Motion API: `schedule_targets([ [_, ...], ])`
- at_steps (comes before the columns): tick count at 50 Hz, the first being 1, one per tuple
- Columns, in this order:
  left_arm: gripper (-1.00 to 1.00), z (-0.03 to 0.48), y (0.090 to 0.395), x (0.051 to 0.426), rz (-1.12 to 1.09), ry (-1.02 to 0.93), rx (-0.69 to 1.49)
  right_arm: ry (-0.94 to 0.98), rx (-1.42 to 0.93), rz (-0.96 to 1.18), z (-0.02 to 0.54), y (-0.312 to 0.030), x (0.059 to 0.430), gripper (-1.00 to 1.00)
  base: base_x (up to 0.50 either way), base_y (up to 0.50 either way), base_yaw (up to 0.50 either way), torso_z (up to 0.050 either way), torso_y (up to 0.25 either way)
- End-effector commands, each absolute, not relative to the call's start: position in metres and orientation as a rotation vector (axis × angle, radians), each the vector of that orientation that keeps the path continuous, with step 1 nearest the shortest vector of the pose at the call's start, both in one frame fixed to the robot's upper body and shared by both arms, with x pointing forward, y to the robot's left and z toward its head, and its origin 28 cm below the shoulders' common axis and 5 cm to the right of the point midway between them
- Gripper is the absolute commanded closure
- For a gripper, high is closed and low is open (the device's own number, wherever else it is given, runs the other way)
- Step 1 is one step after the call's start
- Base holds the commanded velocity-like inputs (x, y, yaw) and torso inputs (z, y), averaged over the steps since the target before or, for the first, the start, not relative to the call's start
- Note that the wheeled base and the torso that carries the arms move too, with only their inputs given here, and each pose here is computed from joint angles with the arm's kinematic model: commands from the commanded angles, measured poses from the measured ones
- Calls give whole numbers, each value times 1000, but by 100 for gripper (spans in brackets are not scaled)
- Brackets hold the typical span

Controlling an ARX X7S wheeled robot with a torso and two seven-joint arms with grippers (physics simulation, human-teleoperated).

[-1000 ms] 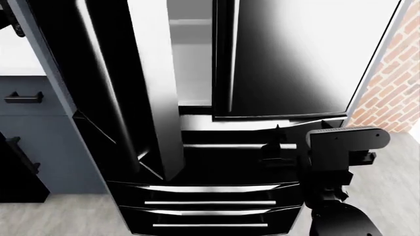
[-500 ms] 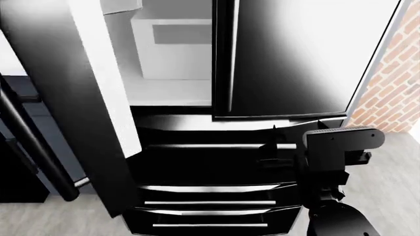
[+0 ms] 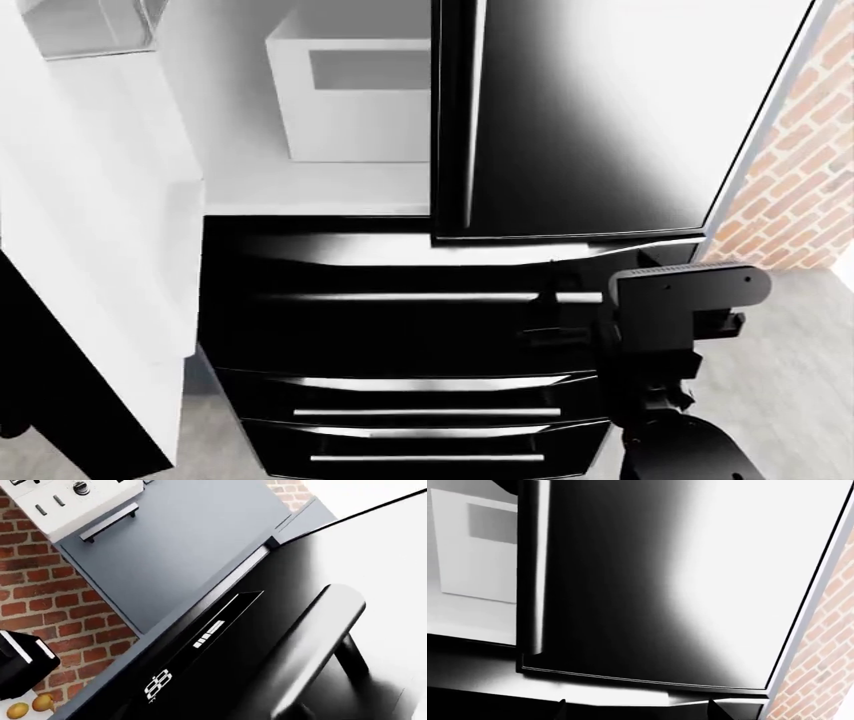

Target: Open the fridge doors

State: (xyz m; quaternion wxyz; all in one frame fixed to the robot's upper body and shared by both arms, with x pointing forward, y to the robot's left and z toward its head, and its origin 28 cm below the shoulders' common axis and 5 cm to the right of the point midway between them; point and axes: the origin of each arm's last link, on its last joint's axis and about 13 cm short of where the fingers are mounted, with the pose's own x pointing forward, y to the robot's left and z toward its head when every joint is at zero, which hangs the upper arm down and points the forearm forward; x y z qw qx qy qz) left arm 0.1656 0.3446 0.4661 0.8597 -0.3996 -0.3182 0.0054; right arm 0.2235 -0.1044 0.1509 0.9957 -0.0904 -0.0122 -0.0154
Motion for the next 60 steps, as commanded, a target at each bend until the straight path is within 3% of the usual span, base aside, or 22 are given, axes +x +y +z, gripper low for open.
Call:
schedule_targets([
  [1,-100,473,406,83,305,-1585,-1395,-18,-180,-23,150,-104,225,-100,0,0,6,0,12],
  [16,-100,458,411,64,531,-1713,-1499,-17,-184,-19,150,-104,227,-100,-1,0,0,0,1],
  [23,-100,453,406,68,535,-1704,-1462,-17,-185,-20,151,-104,226,-100,0,0,0,0,0],
  [43,-100,411,371,98,329,-1310,-1251,-28,-182,-15,153,-103,227,-100,0,0,0,0,0],
  [60,-100,385,354,94,251,-1241,-1209,-29,-183,-17,154,-102,228,-100,0,0,0,0,0],
])
